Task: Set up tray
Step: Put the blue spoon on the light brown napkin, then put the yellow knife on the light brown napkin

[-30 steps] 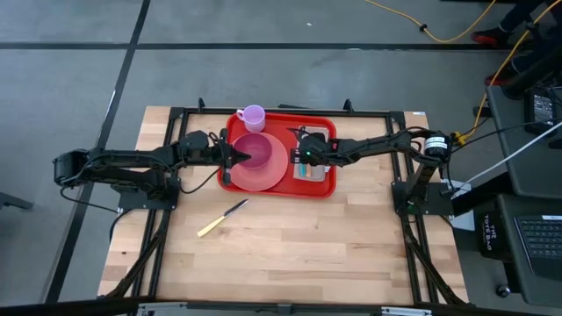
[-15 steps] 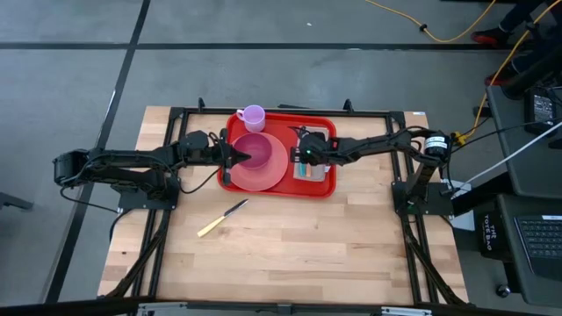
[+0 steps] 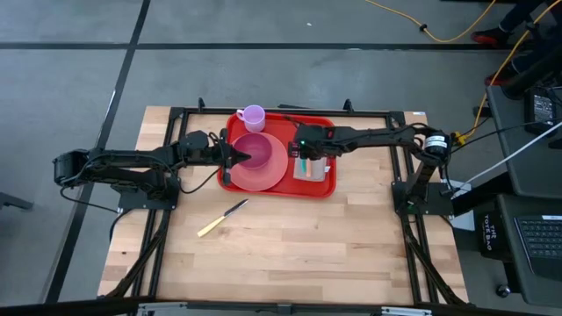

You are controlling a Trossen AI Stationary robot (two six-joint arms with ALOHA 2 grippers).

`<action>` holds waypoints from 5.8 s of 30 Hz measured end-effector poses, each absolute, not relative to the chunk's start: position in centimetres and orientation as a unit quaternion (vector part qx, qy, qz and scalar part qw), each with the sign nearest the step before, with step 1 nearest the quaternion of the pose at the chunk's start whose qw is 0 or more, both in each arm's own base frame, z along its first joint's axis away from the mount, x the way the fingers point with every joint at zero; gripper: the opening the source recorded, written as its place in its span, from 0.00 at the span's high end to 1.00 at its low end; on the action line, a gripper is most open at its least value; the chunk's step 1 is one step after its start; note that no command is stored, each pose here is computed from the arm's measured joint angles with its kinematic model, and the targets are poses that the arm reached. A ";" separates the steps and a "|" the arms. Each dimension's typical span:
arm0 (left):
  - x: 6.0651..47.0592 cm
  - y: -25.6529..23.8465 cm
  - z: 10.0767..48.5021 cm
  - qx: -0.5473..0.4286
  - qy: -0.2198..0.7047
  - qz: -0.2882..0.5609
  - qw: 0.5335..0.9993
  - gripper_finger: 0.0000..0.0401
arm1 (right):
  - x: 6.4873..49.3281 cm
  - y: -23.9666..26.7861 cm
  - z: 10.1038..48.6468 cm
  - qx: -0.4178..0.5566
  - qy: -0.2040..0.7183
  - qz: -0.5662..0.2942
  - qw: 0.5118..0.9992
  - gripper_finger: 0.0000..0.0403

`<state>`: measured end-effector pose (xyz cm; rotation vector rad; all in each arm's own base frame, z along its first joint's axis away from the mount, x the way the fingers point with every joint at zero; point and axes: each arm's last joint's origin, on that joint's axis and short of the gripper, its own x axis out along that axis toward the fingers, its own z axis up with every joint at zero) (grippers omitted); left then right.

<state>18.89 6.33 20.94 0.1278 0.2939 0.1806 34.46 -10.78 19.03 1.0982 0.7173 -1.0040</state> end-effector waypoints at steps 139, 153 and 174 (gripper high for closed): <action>19.1 6.4 22.0 -0.001 0.085 0.101 0.991 0.98 | 37.5 -14.4 18.7 0.519 0.399 -0.463 0.598 0.66; 19.1 6.4 21.9 -0.002 0.089 0.100 0.991 0.99 | 38.8 -13.6 26.3 0.304 0.475 -0.405 0.719 0.66; 19.1 6.4 21.8 -0.003 0.092 0.100 0.991 0.98 | 33.4 -7.1 24.7 0.074 0.428 -0.284 0.855 0.66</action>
